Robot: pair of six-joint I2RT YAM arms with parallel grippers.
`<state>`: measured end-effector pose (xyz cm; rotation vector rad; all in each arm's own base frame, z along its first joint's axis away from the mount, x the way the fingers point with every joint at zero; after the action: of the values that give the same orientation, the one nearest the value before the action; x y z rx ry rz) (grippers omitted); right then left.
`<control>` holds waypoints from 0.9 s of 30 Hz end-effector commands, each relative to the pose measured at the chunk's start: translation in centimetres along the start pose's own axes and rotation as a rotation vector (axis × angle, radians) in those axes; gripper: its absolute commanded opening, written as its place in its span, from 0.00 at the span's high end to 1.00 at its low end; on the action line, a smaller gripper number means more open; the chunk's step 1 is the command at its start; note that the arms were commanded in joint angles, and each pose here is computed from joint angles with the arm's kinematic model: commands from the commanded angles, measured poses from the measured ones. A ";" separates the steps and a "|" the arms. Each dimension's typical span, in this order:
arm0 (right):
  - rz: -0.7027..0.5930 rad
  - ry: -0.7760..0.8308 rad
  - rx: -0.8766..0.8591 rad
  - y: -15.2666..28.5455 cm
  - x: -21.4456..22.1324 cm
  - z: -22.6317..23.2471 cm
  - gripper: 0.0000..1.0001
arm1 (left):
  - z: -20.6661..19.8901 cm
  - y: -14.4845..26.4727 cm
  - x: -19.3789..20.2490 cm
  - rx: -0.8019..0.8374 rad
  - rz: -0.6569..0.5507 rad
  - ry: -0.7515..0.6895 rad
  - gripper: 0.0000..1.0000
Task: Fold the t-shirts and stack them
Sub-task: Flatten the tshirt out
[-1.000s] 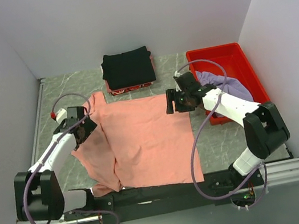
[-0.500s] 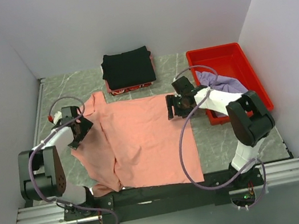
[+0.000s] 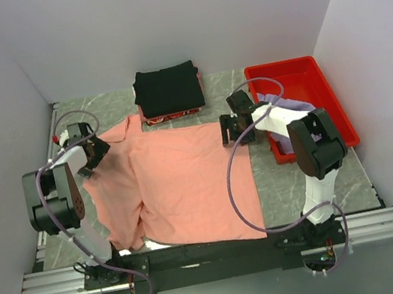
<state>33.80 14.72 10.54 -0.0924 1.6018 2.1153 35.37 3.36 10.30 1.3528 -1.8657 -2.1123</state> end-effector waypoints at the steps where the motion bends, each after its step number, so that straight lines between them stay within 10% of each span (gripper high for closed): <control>1: -0.020 -0.010 0.034 -0.3 -2.2 -0.5 0.24 | 0.1 -2.0 0.2 0.000 0.075 -0.023 0.01; 18: -0.041 -0.041 0.029 -1.7 -7.8 -0.2 0.24 | -3.4 -6.7 -8.3 0.100 0.023 -0.057 0.01; 27: -0.186 0.023 -0.067 5.2 -9.7 2.7 0.23 | -3.1 1.5 -13.0 0.097 -0.151 -0.020 0.00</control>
<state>41.13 12.63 13.17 -0.1143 1.5722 2.0550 45.56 7.12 12.50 1.3536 -1.9671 -2.1129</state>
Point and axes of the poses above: each gripper's point midway between its finger pads, its own y axis back along the fingers, its own z axis along the line the jaws close on, x = y × z, the point moved 9 cm from there along y, back along the fingers, and after that the axes turned 15 degrees about -y, right-handed, at the moved point
